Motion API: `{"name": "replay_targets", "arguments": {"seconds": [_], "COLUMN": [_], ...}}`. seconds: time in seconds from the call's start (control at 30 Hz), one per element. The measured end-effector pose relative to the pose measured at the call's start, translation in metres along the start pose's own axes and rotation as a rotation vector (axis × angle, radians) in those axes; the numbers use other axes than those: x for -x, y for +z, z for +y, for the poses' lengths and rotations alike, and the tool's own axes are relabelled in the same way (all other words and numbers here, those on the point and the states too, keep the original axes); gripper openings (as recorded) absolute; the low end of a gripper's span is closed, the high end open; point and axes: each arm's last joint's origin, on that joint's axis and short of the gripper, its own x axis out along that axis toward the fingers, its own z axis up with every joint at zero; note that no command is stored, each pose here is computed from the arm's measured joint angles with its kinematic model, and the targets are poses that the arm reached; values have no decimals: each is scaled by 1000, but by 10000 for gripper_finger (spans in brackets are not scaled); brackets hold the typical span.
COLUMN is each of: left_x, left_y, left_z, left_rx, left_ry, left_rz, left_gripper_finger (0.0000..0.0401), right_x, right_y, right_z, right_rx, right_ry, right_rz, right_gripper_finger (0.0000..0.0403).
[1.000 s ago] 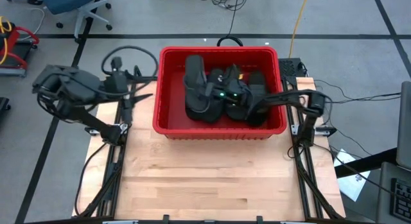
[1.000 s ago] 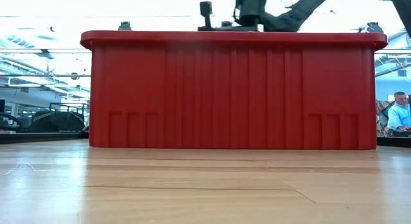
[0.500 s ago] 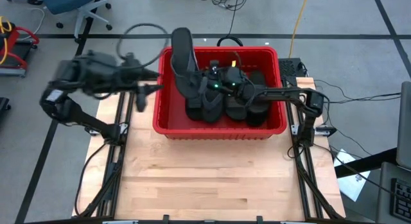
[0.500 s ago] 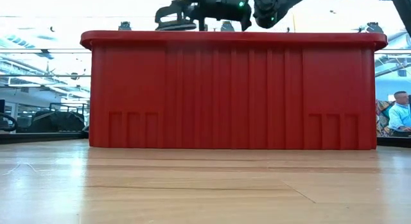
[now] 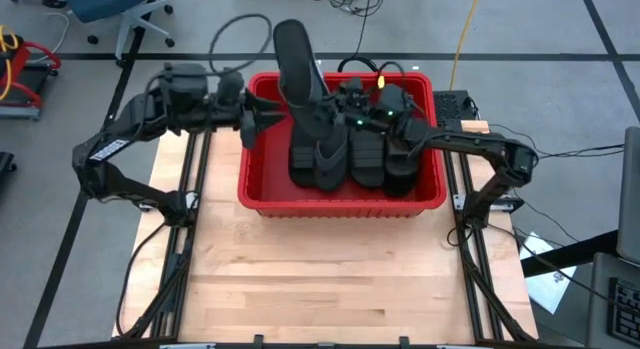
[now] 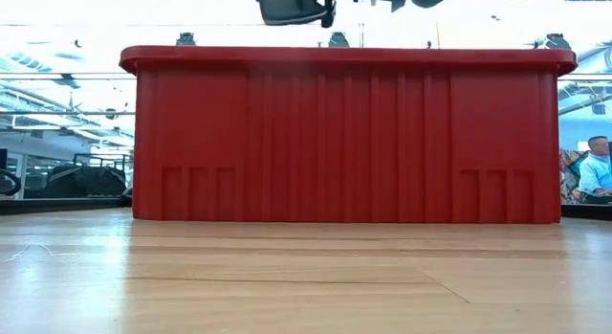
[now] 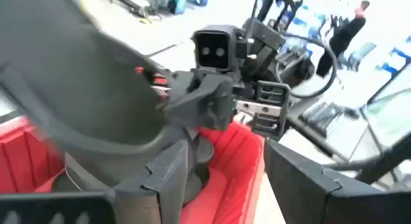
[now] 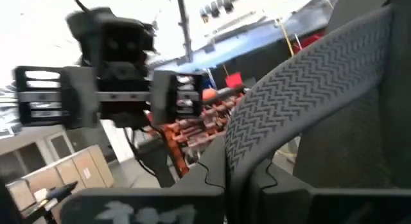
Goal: Pick and place slides into bin
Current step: Put the black slipper into the red bin
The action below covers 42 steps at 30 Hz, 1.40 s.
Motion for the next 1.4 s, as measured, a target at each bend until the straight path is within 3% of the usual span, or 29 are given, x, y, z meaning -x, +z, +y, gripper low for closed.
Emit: {"name": "replay_targets", "arguments": {"seconds": [0.13,0.3,0.43,0.57,1.4], "left_x": [5,3,1,-1,-28], "left_y": [4,10,14,18,26], "left_z": [2,6,8,10,36], "left_rx": [76,166,180,188,168], "left_ry": [21,-44,-89,-98,-147], "left_rz": [-45,-64,-86,-115,-103], "left_gripper_finger": [231,296,348,375,351], "right_x": [7,14,16,16,16], "right_y": [17,29,35,39,40], "right_z": [5,6,9,12,20], "right_rx": [5,4,-41,-62,-124], "right_ry": [46,72,118,166,236], "right_rz": [-41,-65,-101,-137,-145], "right_gripper_finger": [0,0,0,0,0]}}
